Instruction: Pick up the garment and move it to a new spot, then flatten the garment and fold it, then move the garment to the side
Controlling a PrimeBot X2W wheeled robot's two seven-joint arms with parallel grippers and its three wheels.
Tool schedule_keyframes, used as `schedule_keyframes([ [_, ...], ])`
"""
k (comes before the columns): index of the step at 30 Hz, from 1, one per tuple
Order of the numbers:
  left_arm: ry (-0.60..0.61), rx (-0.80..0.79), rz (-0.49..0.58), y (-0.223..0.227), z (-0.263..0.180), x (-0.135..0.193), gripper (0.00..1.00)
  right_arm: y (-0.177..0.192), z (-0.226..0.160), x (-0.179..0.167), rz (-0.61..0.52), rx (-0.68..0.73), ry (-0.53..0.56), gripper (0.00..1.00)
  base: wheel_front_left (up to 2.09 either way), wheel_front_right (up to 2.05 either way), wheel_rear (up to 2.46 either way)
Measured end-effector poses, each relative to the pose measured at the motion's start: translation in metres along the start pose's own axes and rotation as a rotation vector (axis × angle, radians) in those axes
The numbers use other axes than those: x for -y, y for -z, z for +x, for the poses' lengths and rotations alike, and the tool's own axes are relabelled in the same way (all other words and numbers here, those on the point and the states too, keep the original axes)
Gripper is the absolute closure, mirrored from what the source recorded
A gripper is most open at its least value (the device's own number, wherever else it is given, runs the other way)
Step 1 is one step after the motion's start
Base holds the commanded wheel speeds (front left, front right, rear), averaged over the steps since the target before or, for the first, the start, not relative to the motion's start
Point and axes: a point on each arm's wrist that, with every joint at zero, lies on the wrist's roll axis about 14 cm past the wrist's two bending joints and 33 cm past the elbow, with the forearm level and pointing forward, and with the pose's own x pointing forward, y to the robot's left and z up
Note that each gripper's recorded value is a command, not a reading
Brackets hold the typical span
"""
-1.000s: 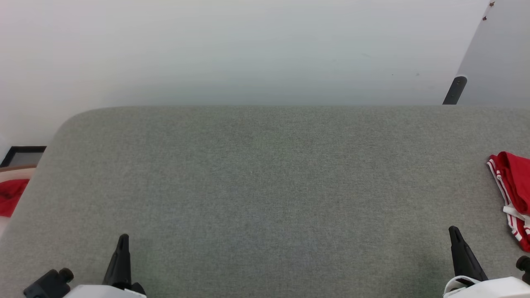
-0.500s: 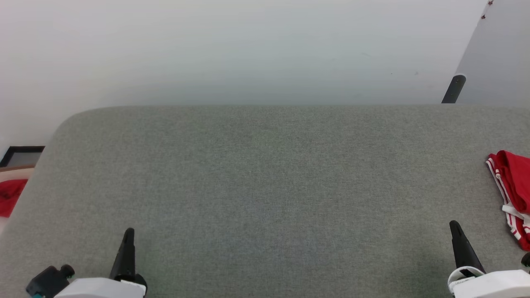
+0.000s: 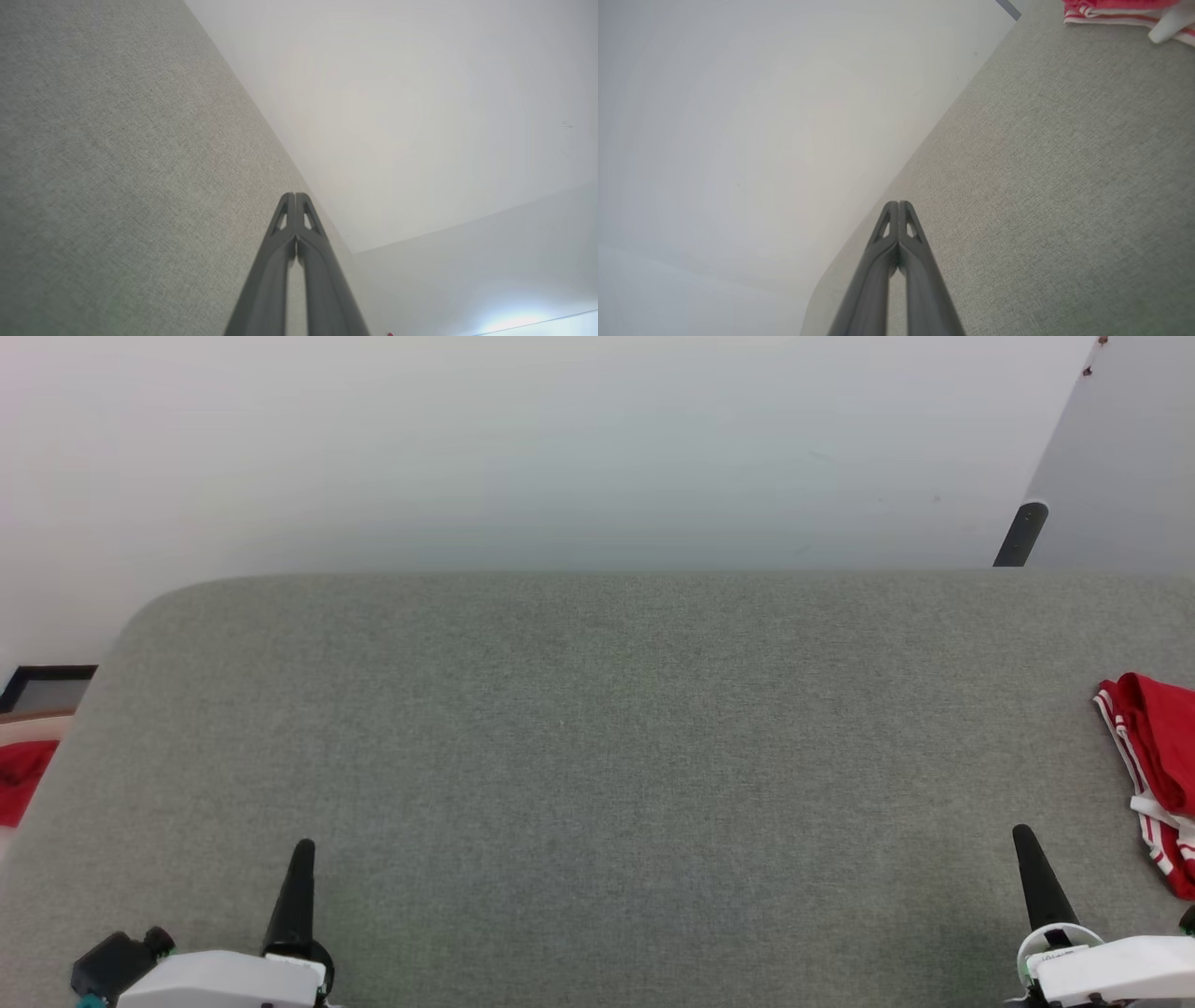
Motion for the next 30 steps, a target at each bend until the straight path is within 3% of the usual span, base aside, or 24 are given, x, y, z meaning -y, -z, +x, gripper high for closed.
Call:
schedule_keyframes([
  [30, 0.030, -0.039, -0.279, 0.011, 0.010, 0.014, 1.00, -0.003, 0.008, -0.004, 0.302, 0.002, -0.007, 1.00, 0.00, 0.00, 0.00],
])
